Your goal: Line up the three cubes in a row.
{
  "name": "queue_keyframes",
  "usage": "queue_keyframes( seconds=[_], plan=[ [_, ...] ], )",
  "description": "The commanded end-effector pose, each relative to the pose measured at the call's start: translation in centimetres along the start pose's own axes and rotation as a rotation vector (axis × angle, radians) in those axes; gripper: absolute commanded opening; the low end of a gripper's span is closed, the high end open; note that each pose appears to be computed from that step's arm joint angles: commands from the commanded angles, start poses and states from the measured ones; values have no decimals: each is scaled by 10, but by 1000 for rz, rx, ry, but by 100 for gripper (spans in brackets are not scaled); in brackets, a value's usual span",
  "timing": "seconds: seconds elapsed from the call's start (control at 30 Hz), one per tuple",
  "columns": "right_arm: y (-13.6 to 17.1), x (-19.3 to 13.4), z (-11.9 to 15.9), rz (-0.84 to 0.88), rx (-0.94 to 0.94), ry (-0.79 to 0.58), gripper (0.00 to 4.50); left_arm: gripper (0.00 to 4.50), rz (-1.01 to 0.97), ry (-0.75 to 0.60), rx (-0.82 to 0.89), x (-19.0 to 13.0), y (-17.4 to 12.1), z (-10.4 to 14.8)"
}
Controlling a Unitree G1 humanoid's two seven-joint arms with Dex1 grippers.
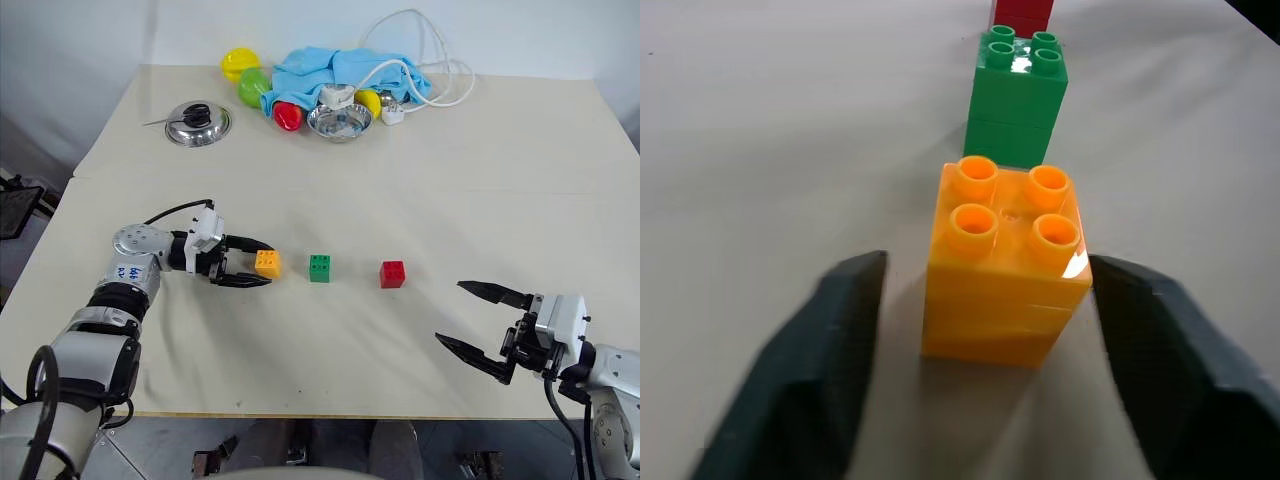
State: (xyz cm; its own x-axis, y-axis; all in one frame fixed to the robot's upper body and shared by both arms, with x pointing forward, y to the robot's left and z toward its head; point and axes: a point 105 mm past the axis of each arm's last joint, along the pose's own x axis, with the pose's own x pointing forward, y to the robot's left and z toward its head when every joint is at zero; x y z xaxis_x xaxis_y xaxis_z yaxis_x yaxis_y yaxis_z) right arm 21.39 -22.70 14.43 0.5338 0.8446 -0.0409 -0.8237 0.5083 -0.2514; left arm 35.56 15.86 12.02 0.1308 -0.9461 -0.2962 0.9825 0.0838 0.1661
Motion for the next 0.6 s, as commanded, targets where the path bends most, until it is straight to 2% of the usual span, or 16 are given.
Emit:
queue_keyframes(
  seconds=[0.03,0.1,0.2,0.33,0.43,0.6],
  plan=[
    [-3,-3,9,-1,-36,-34,450,446,-30,-77,53,-18,-3,21],
    [-4,-2,12,11,-43,-45,450,446,2,-113,83,-32,-5,30],
    [-8,0,21,14,-36,-93,450,446,58,-55,135,-50,-12,33],
    [-9,5,27,73,-37,-107,450,446,213,-114,102,-82,-22,46],
    [-17,7,29,96,-56,-108,450,446,276,-142,65,-99,-36,44],
    [-30,10,28,150,-71,-94,450,446,471,-182,78,-115,-48,49]
  ],
)
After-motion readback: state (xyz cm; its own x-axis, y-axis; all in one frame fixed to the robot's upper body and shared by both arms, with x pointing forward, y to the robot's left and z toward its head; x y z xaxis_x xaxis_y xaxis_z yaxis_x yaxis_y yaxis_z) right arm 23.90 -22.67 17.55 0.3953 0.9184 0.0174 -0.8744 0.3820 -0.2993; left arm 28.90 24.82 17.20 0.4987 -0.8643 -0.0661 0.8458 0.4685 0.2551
